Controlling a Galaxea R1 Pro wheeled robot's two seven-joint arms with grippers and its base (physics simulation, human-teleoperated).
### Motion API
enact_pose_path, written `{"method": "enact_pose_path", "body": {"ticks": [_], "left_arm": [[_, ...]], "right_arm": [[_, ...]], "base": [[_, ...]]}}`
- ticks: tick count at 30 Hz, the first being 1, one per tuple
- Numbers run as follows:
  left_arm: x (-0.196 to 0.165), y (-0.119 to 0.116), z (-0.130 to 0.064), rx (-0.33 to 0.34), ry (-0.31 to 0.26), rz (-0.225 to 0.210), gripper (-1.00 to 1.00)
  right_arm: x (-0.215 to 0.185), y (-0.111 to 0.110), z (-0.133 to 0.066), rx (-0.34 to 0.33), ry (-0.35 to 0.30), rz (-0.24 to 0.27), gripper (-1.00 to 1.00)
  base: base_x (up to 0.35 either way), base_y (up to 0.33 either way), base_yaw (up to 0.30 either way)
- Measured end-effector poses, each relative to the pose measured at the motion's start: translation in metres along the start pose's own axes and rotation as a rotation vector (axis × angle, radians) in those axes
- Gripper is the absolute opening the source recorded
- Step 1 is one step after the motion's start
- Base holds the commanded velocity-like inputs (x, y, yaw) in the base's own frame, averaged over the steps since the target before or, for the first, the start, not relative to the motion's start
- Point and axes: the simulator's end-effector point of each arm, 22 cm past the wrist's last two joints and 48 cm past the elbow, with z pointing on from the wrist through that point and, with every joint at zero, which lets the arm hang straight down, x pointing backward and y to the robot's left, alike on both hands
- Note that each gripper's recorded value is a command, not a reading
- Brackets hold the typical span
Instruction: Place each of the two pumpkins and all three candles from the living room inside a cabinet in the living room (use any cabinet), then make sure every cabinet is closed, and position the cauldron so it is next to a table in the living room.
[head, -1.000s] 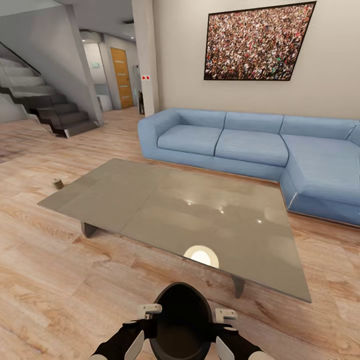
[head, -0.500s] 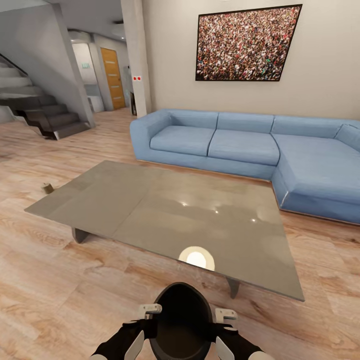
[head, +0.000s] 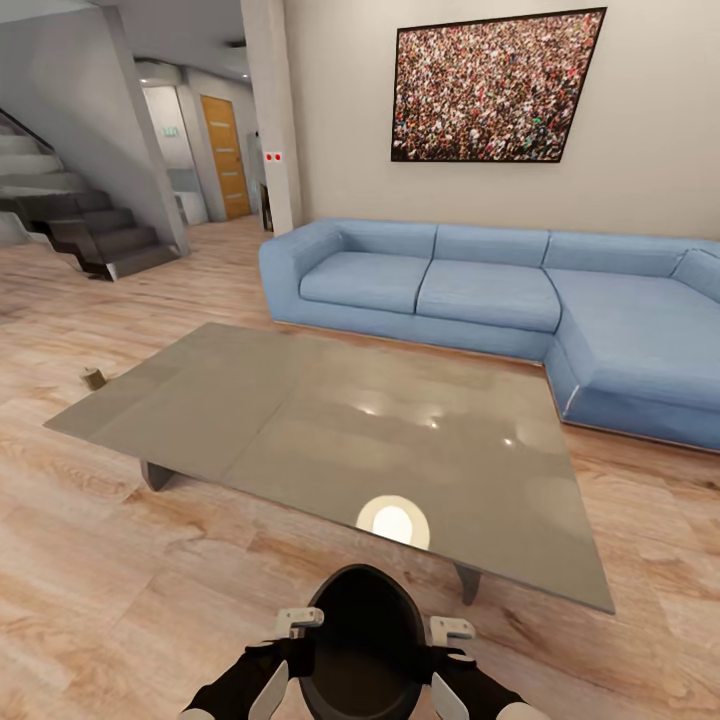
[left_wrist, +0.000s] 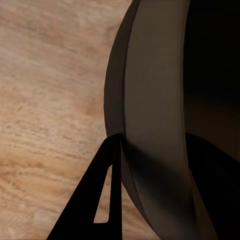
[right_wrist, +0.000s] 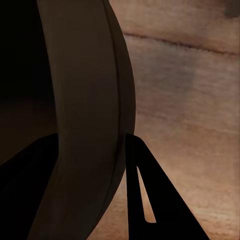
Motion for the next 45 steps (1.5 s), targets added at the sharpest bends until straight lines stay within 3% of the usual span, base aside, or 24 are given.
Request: {"method": "enact_pose_path", "body": {"ticks": [45], "left_arm": [[0.0008,0.0001,0.0001,0.000,0.002,-0.001,-1.00]], "right_arm": [[0.0009,-0.0001,0.0001,0.000,0.002,0.000,-1.00]], "base": [[0.043,0.002,0.000]]}}
